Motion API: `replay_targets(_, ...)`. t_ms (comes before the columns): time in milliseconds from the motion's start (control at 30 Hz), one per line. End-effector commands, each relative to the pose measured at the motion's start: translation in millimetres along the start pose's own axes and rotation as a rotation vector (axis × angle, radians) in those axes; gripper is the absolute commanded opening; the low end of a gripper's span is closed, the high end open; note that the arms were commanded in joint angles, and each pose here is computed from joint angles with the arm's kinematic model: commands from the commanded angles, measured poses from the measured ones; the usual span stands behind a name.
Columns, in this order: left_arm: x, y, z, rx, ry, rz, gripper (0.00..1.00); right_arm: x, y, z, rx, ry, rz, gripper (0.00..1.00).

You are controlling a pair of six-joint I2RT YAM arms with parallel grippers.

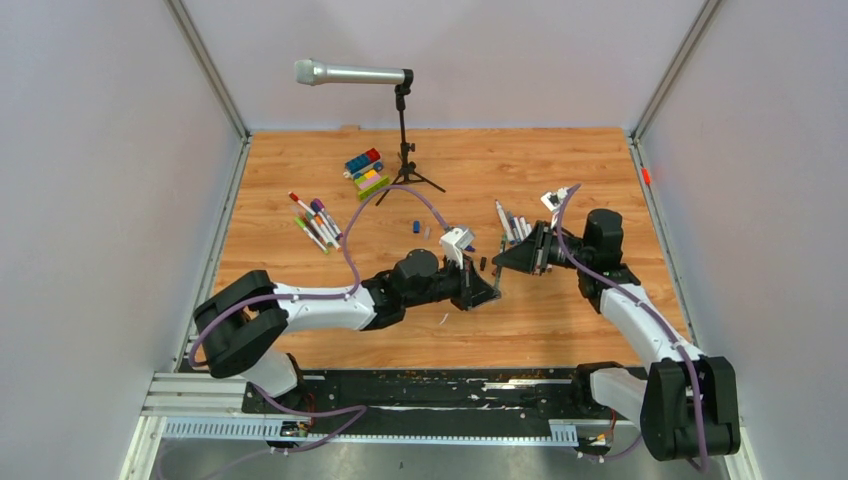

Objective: Open the pen caps
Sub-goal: Open the pen cap from the pen.

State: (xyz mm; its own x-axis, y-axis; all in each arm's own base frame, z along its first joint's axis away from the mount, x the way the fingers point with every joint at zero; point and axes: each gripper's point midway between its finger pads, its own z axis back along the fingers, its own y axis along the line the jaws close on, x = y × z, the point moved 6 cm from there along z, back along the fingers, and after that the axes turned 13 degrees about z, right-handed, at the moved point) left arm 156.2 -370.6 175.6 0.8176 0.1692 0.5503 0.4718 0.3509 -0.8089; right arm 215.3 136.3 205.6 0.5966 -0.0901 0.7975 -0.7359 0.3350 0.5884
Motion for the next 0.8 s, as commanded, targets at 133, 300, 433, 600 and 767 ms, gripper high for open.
replay_targets(133, -17, 11, 16, 0.021, 0.116, -0.11, 0.0, 99, 3, -11, -0.009, -0.003, 0.175, 0.0)
replay_targets(300, -40, 23, 33, 0.028, 0.206, -0.077, 0.0, 200, 14, -13, -0.083, -0.139, 0.267, 0.0)
replay_targets(433, -46, 30, 42, 0.039, 0.197, -0.059, 0.0, 202, 15, -12, -0.105, -0.164, 0.279, 0.0)
replay_targets(600, -40, 33, 48, 0.072, 0.127, -0.07, 0.0, 153, -7, 5, -0.236, -0.128, 0.351, 0.0)
replay_targets(767, -20, 41, 56, 0.179, 0.024, -0.11, 0.0, 97, -37, 41, -0.402, -0.08, 0.414, 0.0)
